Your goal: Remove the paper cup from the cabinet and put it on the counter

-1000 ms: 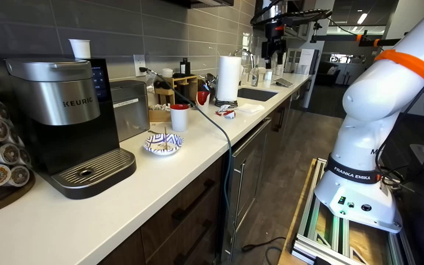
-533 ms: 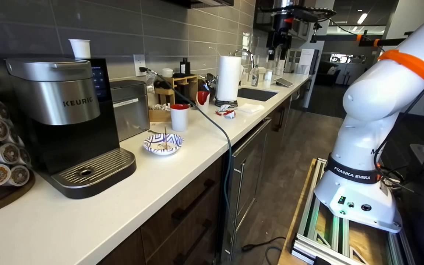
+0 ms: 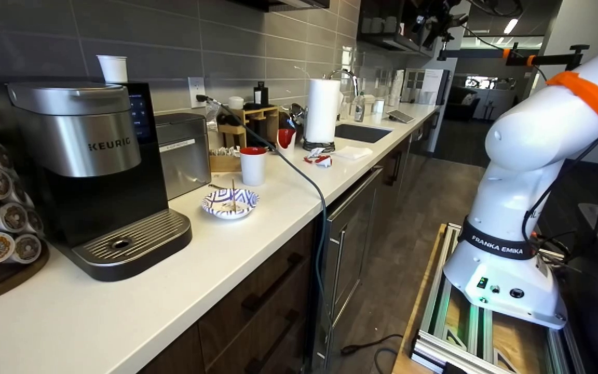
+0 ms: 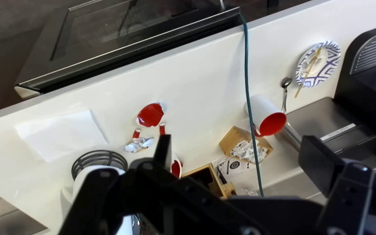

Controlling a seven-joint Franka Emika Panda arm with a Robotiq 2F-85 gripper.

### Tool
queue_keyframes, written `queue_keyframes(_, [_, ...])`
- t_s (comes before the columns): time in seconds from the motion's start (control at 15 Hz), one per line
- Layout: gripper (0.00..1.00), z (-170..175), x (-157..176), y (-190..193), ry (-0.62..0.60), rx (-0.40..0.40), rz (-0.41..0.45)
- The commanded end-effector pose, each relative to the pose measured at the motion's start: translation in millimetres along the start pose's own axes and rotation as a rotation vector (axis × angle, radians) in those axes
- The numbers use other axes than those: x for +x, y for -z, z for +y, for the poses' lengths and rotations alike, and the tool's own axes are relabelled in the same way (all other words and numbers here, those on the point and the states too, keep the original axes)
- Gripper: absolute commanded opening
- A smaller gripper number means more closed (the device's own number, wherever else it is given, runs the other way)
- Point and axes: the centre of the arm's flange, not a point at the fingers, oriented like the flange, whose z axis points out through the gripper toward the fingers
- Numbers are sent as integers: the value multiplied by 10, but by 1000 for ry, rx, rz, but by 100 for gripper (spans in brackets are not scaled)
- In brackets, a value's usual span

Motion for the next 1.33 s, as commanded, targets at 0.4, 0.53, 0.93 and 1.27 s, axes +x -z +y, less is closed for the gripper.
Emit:
queue_keyframes(0.4, [100, -23, 51, -120, 3, -1, -29])
queue_keyframes(0.53, [100, -81, 65, -157, 25, 49, 27])
queue_keyframes(0.93, [100, -1130, 605, -325, 183, 195, 297])
queue_keyframes(1.27, [100, -1923, 1111, -209, 370, 200, 530])
